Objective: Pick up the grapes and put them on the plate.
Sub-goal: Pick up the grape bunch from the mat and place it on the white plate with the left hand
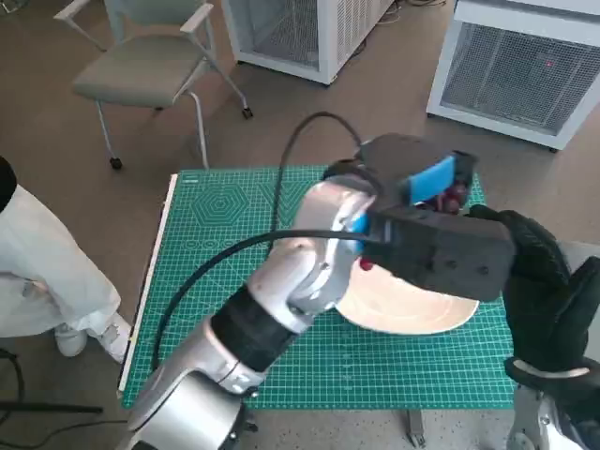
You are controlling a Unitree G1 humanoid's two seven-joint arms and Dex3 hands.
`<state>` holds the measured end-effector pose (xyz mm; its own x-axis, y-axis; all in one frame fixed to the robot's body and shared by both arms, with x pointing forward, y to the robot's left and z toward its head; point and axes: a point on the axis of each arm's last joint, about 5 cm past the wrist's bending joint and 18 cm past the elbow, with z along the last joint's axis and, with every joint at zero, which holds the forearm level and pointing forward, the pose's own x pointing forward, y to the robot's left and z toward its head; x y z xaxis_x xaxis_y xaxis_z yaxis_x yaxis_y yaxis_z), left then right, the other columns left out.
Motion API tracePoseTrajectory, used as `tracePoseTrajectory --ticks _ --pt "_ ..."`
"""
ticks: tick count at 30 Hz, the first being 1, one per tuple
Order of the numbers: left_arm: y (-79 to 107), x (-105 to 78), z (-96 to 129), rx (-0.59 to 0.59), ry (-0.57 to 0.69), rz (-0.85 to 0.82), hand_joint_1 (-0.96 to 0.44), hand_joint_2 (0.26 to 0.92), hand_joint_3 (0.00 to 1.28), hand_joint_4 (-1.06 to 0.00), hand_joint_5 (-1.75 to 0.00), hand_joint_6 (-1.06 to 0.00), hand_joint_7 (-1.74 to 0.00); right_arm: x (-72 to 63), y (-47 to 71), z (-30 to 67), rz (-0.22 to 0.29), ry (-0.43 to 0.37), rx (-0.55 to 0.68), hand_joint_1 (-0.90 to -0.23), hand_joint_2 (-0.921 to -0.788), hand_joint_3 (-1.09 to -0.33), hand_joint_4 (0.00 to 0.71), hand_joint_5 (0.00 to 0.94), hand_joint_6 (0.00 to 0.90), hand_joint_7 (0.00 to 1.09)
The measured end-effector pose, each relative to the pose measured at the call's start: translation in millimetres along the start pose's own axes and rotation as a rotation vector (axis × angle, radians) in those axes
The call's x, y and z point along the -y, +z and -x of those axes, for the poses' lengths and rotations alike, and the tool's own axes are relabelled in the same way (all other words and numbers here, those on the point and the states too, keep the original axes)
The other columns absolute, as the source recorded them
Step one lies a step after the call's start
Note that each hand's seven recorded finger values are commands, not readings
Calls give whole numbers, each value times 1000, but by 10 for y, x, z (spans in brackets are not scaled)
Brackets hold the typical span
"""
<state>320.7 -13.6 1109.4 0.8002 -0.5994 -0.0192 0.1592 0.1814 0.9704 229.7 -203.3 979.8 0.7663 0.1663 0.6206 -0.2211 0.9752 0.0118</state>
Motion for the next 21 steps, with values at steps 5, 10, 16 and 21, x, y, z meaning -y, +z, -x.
tracePoseTrajectory --ticks 5,10,16,21 --pt "4 63 -34 0 -27 -4 1 726 557 -498 -1424 -501 -1391 0 21 17 5 -8 6 -438 -921 -635 408 682 165 969" --pt "-22 88 -47 -10 -43 -2 1 808 442 -462 -1431 -464 -1398 7 31 37 10 -15 6 -434 -921 -633 411 677 171 967" --pt "-40 102 -55 -13 -53 4 1 831 409 -452 -1431 -453 -1401 15 32 50 12 -25 3 -429 -921 -634 413 673 178 966" --pt "-68 121 -67 -20 -62 7 2 854 356 -464 -1428 -472 -1354 15 32 51 13 -28 3 -429 -921 -634 414 670 179 965"
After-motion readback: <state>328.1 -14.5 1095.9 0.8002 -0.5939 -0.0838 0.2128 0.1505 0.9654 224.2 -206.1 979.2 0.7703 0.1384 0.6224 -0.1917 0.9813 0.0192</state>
